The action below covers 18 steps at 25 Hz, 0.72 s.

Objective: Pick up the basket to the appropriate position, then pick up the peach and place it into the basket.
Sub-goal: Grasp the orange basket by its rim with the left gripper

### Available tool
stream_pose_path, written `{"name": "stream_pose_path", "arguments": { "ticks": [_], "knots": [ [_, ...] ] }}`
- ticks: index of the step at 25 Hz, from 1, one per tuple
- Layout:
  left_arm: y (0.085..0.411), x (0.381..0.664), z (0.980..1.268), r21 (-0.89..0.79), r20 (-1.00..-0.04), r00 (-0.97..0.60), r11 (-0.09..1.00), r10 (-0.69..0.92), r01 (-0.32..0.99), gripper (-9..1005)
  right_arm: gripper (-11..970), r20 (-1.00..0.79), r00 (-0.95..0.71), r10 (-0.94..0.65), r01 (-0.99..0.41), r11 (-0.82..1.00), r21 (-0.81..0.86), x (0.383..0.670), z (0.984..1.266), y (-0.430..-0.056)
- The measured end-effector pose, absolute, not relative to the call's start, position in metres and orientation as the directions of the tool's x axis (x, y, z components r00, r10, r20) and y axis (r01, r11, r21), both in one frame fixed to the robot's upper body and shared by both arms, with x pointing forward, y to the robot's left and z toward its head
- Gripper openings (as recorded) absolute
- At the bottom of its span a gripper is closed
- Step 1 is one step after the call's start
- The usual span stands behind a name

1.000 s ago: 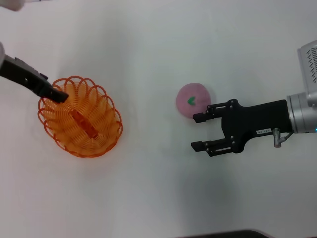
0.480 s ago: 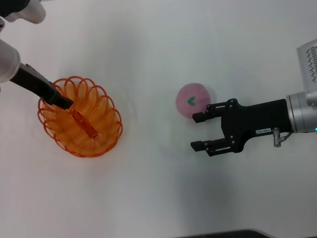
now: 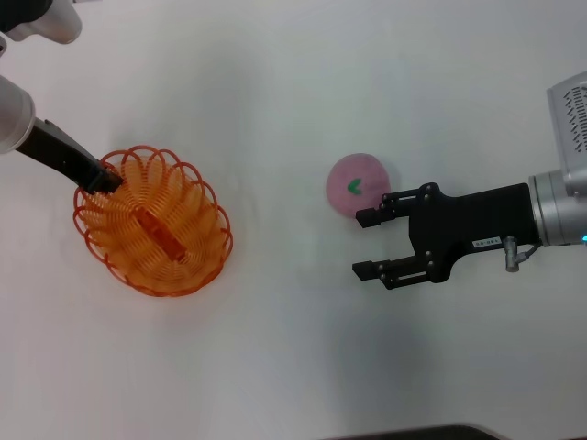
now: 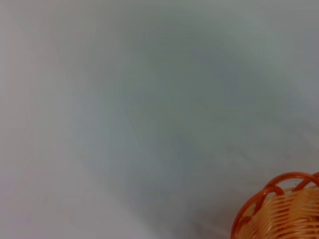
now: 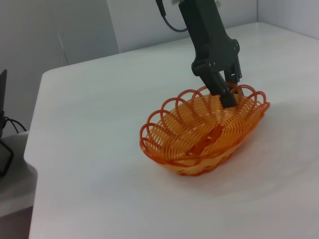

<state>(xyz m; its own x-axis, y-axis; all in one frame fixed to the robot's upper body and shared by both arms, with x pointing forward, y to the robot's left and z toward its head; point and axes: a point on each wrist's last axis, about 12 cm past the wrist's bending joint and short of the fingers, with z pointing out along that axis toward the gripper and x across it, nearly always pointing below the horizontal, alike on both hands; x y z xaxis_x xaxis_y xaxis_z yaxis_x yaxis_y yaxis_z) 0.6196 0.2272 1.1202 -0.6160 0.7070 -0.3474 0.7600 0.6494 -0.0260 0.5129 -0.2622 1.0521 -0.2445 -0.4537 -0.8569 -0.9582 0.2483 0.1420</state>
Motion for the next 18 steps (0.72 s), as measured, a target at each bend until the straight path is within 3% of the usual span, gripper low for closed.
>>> {"name": "stream_pose_path", "arguments": {
  "ticks": [6,18],
  "knots": [
    [0.2276,0.6198,1.1212,-0.030,-0.345,-0.620,0.652,0.704,0.757,152,746,-0.857,-0.244,-0.453,-0.959,0.244,0.144,0.5130,1.0526,-0.2615],
    [0.2286,0.6209,1.1298,-0.090,-0.329,-0.687,0.702,0.648,0.706,130,746,-0.858,-0.241,-0.453,-0.960,0.241,0.143,0.5137,1.0533,-0.2608]
  ]
}}
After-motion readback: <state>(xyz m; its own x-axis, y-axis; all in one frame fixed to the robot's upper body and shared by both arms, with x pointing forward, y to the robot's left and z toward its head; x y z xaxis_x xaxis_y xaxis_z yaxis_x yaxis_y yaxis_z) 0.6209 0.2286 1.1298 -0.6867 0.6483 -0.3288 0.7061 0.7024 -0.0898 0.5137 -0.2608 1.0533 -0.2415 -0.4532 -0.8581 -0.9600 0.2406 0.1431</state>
